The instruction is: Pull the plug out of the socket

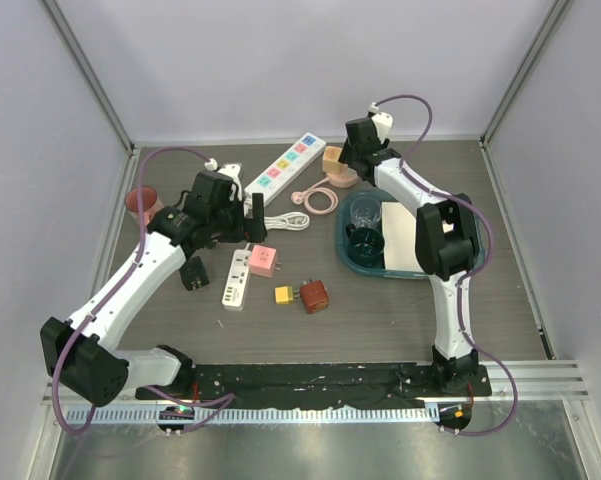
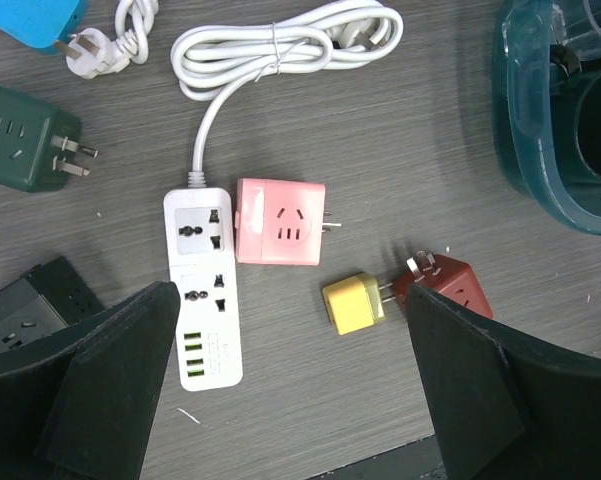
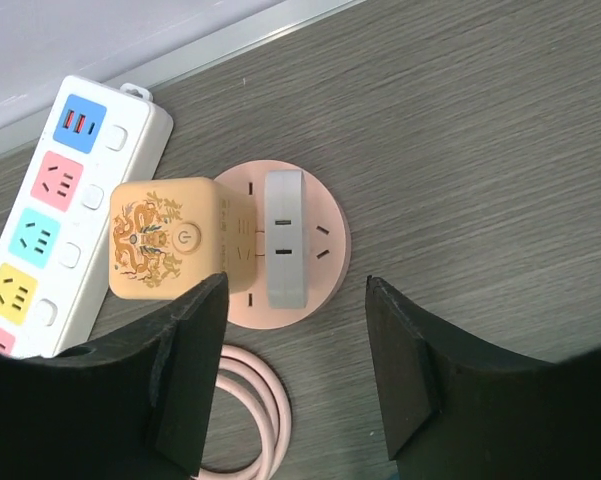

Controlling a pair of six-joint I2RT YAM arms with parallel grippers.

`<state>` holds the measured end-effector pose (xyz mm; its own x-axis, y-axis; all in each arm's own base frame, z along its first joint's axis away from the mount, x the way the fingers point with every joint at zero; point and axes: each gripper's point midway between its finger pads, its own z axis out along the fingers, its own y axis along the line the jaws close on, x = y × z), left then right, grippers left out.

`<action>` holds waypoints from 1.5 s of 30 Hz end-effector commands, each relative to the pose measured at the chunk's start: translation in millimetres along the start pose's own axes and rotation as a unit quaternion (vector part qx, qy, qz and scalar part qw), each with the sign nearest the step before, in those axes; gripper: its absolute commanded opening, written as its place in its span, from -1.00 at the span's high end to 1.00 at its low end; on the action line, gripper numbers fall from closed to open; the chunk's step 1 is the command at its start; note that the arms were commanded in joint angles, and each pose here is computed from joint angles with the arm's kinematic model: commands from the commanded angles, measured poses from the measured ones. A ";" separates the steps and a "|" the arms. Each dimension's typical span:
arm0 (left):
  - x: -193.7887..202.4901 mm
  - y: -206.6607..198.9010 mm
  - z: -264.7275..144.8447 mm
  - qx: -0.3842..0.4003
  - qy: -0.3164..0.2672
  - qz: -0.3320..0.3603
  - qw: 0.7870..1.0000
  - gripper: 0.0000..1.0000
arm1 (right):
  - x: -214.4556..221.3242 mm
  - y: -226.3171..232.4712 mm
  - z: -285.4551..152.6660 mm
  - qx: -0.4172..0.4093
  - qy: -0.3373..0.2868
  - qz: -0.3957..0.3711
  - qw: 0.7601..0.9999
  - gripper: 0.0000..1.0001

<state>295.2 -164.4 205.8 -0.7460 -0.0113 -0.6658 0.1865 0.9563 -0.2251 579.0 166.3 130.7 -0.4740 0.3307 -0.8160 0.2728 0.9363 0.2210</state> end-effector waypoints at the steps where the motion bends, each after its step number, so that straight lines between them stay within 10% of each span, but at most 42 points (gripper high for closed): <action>1: -9.7 -9.0 -5.9 0.023 -0.022 0.004 0.999 -0.99 | -26.8 -2.5 -2.5 0.015 -0.038 0.007 0.999 -0.22; 19: -7.4 -4.8 -3.3 0.013 -0.018 0.006 1.000 -0.99 | 3.2 -0.6 30.1 0.007 -0.006 0.011 1.000 -0.09; 25: -8.6 -4.2 -5.9 0.011 -0.022 0.007 1.000 -0.99 | 0.4 5.0 34.9 -0.015 -0.003 0.012 1.000 0.17; 31: -9.4 -0.5 -4.3 0.002 -0.026 0.011 1.000 -0.99 | -20.1 11.9 29.4 -0.031 -0.021 0.016 0.999 0.98; 45: -57.1 -21.2 -0.8 0.029 -0.045 -0.023 0.998 -0.99 | -55.1 61.3 1.9 -0.151 -0.041 0.079 0.984 0.99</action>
<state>313.6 -171.1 217.3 -0.7385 -0.0350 -0.6734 0.1672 0.9580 -0.2332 606.6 185.1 100.1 -0.5168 0.3797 -0.7673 0.1824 0.9245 0.3346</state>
